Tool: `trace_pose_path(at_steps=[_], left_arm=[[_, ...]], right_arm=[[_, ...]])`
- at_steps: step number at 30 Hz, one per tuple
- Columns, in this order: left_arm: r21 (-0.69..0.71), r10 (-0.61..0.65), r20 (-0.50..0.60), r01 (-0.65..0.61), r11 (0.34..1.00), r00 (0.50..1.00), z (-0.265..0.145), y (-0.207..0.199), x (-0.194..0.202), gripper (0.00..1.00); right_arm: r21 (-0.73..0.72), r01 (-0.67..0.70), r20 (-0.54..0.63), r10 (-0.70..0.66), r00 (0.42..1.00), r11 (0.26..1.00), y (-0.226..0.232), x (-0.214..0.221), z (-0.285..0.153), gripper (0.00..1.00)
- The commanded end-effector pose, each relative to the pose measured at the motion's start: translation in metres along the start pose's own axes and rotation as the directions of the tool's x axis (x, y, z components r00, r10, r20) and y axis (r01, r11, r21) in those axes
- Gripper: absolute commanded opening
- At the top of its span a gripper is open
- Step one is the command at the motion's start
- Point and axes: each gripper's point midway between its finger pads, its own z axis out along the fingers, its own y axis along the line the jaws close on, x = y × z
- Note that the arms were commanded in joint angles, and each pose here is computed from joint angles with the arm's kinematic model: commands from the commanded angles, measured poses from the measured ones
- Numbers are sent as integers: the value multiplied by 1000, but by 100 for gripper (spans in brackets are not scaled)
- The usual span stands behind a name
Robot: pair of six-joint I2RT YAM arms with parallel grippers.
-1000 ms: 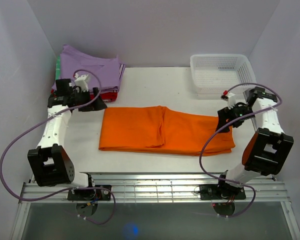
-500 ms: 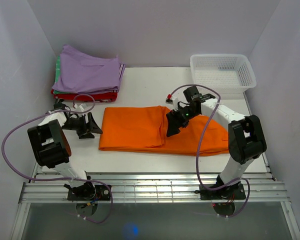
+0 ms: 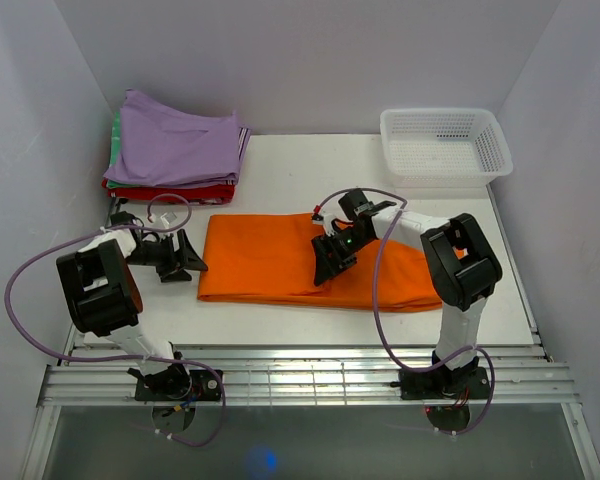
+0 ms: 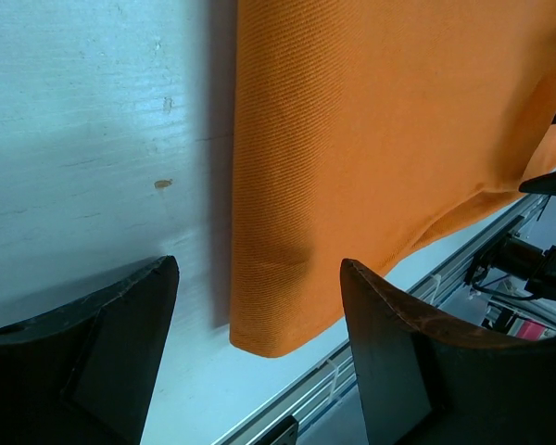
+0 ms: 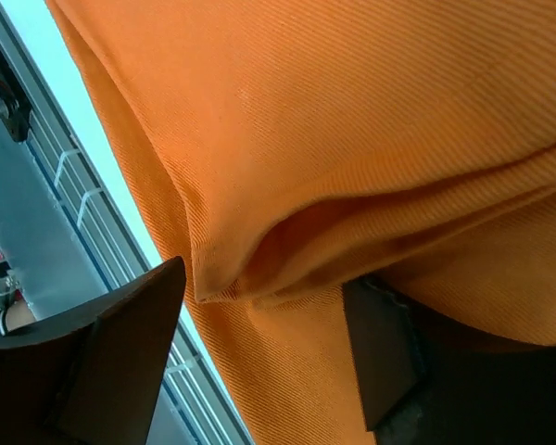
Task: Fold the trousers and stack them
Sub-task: Fold the trousers
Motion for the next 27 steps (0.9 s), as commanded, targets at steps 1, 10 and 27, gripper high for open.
trace_pose_path(at_steps=[1,10,27], left_arm=[[0,36,53,-36,999,998,-3,-4,-12,81],[-10,40,55,-40,999,998,-4,-2,-12,81],[64,-11,51,7,998,999,13,-2,-17,92]], right_arm=[[-25,5,10,-5,1000,1000,10,-9,2,73],[-137,27,41,-21,999,990,46,-19,-14,26],[-164,-90,-119,71,990,982,34,41,4,10]])
